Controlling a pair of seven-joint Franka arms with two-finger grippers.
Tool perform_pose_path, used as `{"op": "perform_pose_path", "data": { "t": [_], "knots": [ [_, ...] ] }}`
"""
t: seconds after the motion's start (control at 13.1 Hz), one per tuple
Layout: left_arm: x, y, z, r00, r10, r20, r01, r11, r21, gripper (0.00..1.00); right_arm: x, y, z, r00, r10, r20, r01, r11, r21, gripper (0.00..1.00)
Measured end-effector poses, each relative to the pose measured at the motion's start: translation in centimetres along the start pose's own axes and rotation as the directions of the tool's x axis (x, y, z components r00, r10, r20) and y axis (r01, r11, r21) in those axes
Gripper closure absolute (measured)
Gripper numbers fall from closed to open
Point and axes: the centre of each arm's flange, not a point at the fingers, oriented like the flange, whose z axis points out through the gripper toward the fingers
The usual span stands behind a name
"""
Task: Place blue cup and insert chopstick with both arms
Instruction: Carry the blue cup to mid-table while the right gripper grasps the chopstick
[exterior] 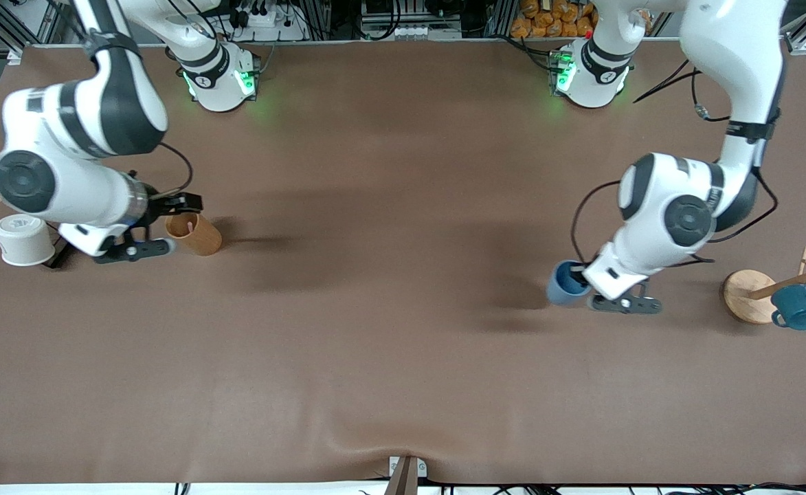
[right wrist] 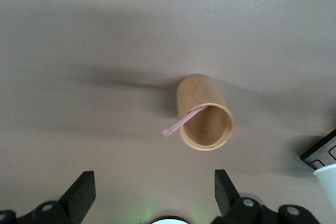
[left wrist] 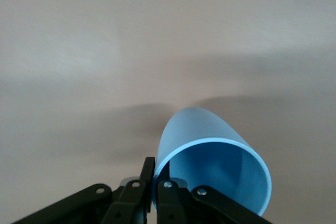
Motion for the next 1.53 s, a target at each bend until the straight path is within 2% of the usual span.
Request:
{"op": "perform_pose_path", "data": {
  "t": [0.23,0.54,0.92,1.3,1.38,1.46,1.53],
  "knots": [
    [-2.2,10.2,-2.4,0.998,-0.064,-0.014,0.064,0.998,-0.002,0.95,0.0,0.0,1.9,1.000,-0.007,0.009,0.007,1.000,-0.026,0.00],
    [-5.2,18.0,-3.5,0.991,-0.128,-0.033,0.128,0.992,-0.016,0.95,0.8,0.5,5.3,1.000,0.020,-0.007,-0.020,0.999,-0.029,0.00],
    [-9.4,26.1,0.5,0.981,-0.194,0.007,0.194,0.981,0.011,0.95,1.8,1.0,7.5,0.998,0.065,0.012,-0.064,0.997,-0.038,0.00],
    [-11.1,30.3,5.0,0.970,-0.240,0.035,0.238,0.970,0.039,0.95,2.0,1.4,7.8,0.998,0.067,0.011,-0.067,0.996,-0.052,0.00],
    [-11.3,30.6,5.6,0.970,-0.238,0.039,0.236,0.971,0.043,0.95,2.1,1.4,7.8,0.998,0.067,0.011,-0.066,0.996,-0.054,0.05],
    [-11.4,30.8,5.9,0.970,-0.241,0.043,0.239,0.970,0.044,0.95,2.1,1.4,7.9,0.998,0.067,0.011,-0.066,0.996,-0.055,0.20],
    [-11.7,31.2,6.0,0.967,-0.251,0.055,0.249,0.968,0.038,0.95,2.1,1.4,7.9,0.998,0.067,0.011,-0.067,0.996,-0.055,0.29]
  ]
}}
